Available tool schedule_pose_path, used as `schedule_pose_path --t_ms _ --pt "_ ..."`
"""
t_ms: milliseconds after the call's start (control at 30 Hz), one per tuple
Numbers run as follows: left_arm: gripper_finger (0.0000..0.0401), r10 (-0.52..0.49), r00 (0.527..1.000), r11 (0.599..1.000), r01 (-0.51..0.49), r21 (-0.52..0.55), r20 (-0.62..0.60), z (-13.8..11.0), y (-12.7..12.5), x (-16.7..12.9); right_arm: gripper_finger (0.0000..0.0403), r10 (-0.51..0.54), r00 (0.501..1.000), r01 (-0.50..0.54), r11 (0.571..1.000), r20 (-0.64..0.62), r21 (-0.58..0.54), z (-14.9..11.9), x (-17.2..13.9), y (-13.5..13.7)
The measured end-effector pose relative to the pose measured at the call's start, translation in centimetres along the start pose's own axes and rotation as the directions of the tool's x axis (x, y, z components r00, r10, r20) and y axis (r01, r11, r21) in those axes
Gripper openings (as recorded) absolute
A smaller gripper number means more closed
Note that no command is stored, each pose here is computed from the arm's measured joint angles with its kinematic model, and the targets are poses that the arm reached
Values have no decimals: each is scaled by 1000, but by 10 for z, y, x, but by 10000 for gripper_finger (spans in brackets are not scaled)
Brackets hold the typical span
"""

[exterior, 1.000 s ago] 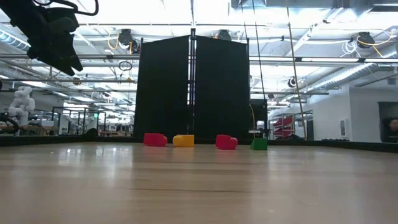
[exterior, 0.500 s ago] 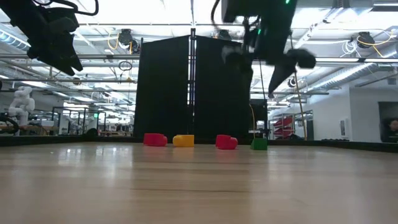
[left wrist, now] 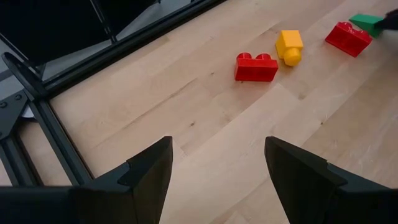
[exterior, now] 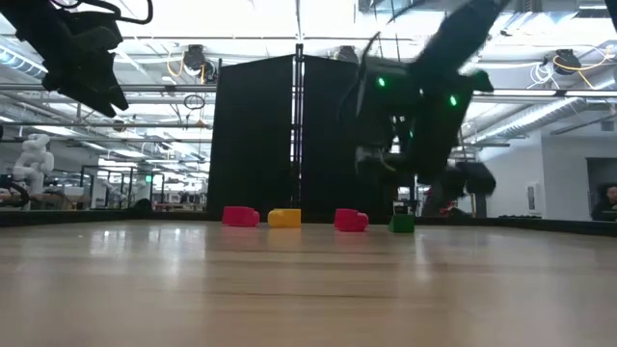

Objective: Sort blocks by size
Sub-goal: Put the green triangular block into the left transparent bin

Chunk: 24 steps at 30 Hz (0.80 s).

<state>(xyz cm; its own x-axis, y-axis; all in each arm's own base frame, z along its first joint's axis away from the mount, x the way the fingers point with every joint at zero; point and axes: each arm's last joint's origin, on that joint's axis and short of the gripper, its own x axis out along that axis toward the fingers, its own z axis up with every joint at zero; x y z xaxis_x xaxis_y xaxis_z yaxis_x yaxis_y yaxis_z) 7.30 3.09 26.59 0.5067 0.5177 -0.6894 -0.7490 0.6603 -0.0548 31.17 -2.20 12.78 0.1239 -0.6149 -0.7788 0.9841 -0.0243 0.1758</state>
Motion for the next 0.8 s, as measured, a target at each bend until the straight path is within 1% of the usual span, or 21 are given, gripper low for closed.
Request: schedule_pose_path --t_ms 133,267,367,467,533,600,667,800 --pt "255 0 1000 1000 0 2 0 0 0 0 249 40 999 -39 998 -21 43 -5 17 -13" --pt "255 0 1000 1000 0 2 0 0 0 0 249 17 999 -15 999 -48 52 -3 24 -21" --pt "255 0 1000 1000 0 2 2 0 0 0 246 33 998 -33 999 -56 -7 0 27 -19" --pt "255 0 1000 1000 0 1 4 0 0 0 234 56 997 -61 995 -59 -80 2 29 -16" --pt "255 2 1000 1000 -2 1 5 0 0 0 224 59 997 -64 992 -54 -108 2 29 -16" --pt "255 8 1000 1000 -8 0 8 1 0 0 211 52 997 -59 992 -62 -114 2 30 -17" --pt "255 9 1000 1000 -9 0 9 1 0 0 190 40 996 -50 990 -81 -129 2 30 -18" --pt "255 11 1000 1000 -11 0 10 1 0 0 115 28 994 -44 987 -103 -158 2 30 -20"
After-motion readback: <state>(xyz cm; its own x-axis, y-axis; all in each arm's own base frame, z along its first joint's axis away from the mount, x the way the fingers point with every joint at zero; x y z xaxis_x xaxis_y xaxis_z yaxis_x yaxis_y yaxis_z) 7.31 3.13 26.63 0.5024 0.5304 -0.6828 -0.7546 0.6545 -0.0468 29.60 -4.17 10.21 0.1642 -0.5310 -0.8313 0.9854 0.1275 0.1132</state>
